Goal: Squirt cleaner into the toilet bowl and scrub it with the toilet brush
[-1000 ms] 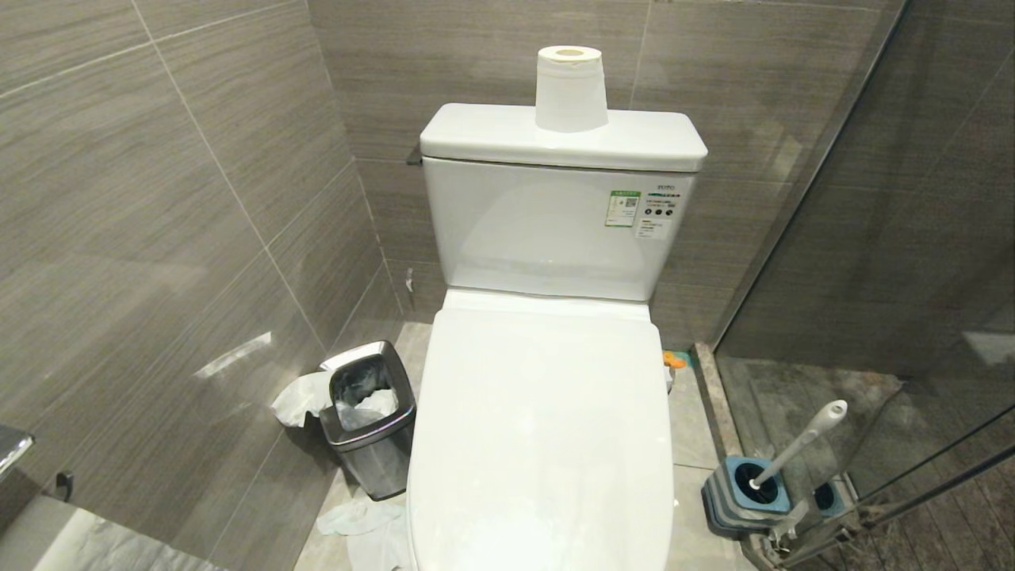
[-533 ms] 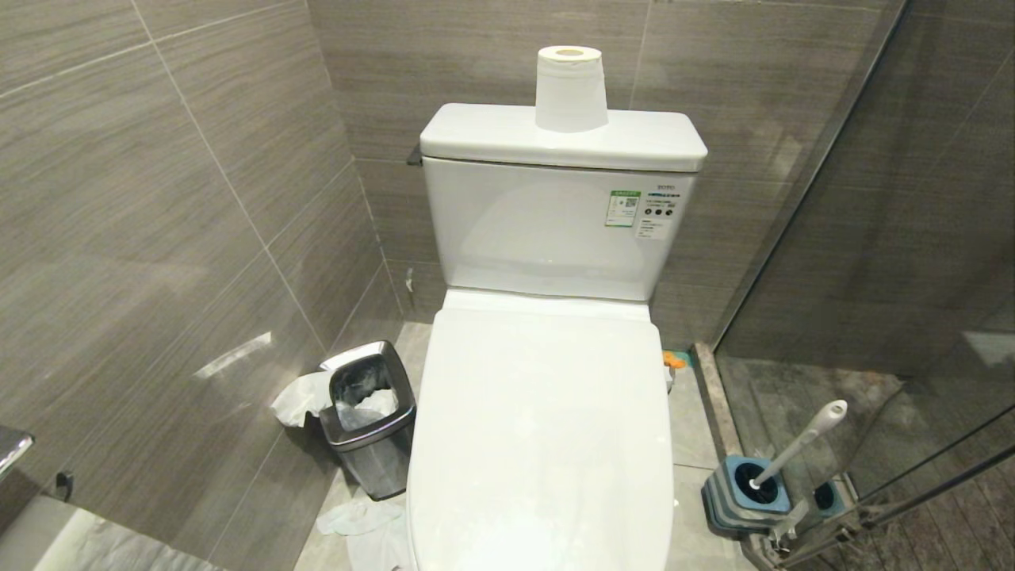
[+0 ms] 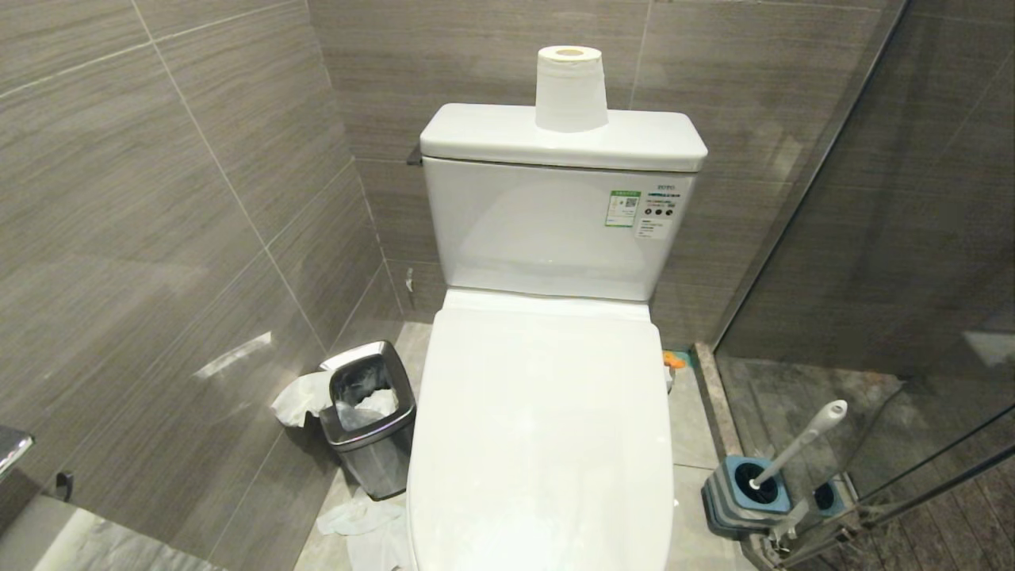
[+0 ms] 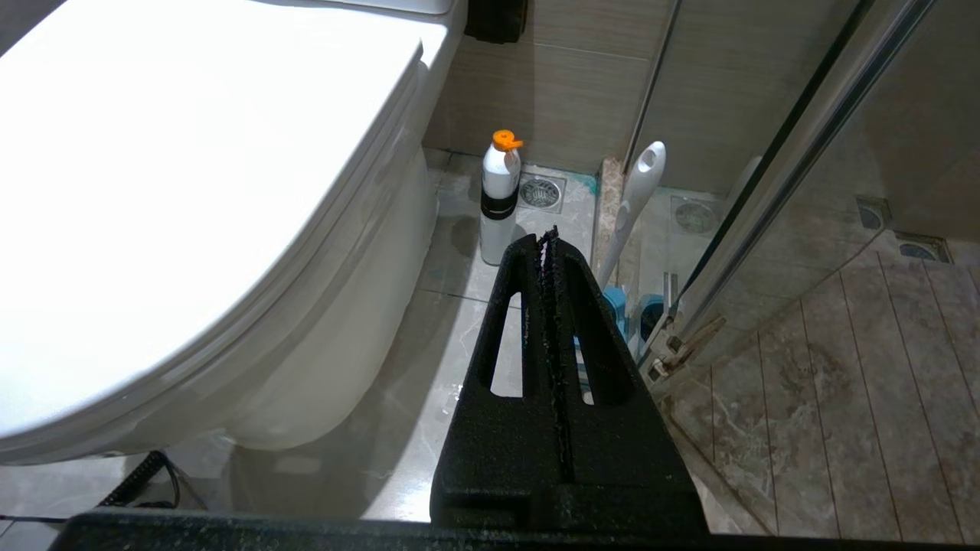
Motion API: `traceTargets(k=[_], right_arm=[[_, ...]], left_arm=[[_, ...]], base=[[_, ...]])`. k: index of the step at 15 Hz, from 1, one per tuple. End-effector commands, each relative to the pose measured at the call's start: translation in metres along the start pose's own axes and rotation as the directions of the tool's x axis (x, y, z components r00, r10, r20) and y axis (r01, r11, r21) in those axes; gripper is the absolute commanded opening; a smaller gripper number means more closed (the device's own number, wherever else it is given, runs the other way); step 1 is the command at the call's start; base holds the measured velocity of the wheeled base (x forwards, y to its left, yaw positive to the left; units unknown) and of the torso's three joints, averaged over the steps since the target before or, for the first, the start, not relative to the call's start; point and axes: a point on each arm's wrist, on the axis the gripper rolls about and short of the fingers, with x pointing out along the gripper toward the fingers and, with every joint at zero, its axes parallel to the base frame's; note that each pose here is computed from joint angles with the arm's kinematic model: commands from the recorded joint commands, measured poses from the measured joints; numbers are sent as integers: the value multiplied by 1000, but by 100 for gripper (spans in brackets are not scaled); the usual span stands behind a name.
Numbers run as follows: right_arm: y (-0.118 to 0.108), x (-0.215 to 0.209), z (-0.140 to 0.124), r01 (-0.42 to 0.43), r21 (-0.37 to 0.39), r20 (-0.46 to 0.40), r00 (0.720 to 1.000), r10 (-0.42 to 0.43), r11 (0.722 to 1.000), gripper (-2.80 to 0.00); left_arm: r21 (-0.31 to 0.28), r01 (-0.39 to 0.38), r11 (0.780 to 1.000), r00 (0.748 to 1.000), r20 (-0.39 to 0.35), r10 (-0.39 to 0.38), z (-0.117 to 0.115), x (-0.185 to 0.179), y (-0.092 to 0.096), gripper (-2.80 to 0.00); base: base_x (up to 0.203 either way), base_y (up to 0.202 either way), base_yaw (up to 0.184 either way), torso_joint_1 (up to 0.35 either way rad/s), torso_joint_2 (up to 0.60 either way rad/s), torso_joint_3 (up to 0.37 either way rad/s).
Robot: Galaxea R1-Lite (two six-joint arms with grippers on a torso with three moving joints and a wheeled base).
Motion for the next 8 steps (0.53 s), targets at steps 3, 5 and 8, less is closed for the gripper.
traceTargets(k=[3,5,8], right_arm=[[0,0,0,0,1,0,1000,0,1000,-280],[0,0,0,0,0,0,1000,0,1000,-280],[0,0,0,0,2,0,1000,0,1000,-280]], left_arm=[[0,0,1000,1000,-1,0,0,0,0,-280],[0,-1,1000,1000,-1,1,0,0,0,-280],[0,0,1000,1000,0,0,0,0,0,-280]], base=[[0,0,0,0,0,0],[0,0,0,0,0,0],[0,0,0,0,0,0]])
